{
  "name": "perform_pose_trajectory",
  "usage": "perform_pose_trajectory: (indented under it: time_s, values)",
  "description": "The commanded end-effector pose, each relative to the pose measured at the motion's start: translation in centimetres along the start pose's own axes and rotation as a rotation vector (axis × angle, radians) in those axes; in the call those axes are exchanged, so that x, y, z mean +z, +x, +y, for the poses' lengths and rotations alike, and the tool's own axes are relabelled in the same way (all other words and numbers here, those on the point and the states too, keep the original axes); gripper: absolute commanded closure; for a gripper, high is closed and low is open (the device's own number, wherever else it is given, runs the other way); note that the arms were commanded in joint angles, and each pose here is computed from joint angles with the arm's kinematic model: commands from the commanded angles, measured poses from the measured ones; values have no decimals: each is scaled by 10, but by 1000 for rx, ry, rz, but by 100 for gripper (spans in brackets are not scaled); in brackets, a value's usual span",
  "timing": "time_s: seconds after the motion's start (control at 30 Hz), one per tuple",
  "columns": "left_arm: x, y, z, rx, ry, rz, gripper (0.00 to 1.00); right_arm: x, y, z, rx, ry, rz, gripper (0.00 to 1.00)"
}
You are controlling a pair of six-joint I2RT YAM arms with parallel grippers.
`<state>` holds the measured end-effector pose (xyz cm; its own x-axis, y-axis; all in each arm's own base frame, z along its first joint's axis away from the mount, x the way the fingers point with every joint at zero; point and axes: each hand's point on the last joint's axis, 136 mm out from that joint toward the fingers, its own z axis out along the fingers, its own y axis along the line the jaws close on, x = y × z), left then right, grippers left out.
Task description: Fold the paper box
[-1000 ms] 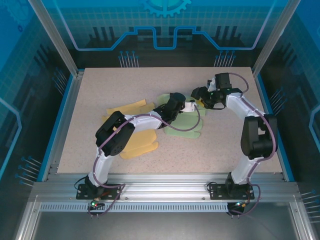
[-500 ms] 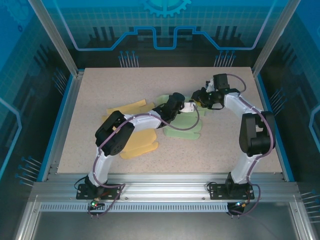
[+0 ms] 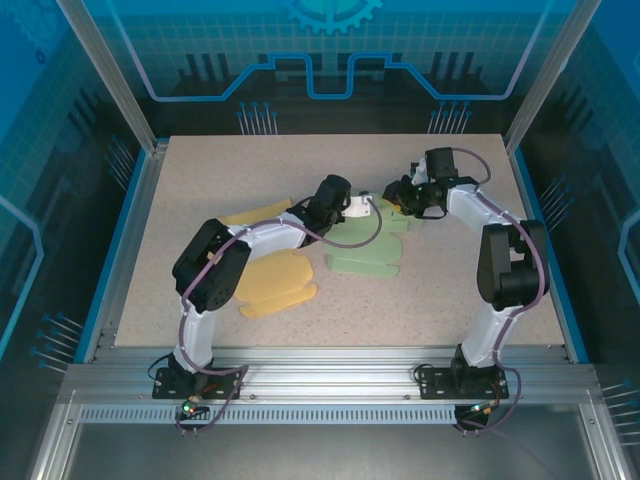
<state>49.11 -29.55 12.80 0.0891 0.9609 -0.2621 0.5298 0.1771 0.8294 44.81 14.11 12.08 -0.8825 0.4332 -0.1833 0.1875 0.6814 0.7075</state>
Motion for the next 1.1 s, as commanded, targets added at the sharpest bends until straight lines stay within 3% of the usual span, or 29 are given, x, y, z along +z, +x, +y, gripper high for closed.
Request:
perform_pose_trajectory:
  time_s: [0.0,0.1,0.37,0.57,0.77,0.9,1.07]
  values:
    - [-5,5,11,-22,-15,-15,66,3,-2,-1,-12,15,4,72]
    - [-1,4,11,-15,-20,-21,70,2,-2,-1,-12,14,4,72]
    - [12,-2,11,18,-46,-29,99,0,-2,2,-28,17,4,71]
    - [12,-2,11,33,-46,-30,100,-1,-4,-1,-28,26,5,70]
    - [7,0,11,71,-68,-7,100,-12,-3,3,-56,35,-5,61]
    - [4,4,15,79,-88,12,100,-34,-1,10,-85,23,-36,53]
    - [-1,7,17,82,-93,22,100,-72,5,3,-98,48,-112,51]
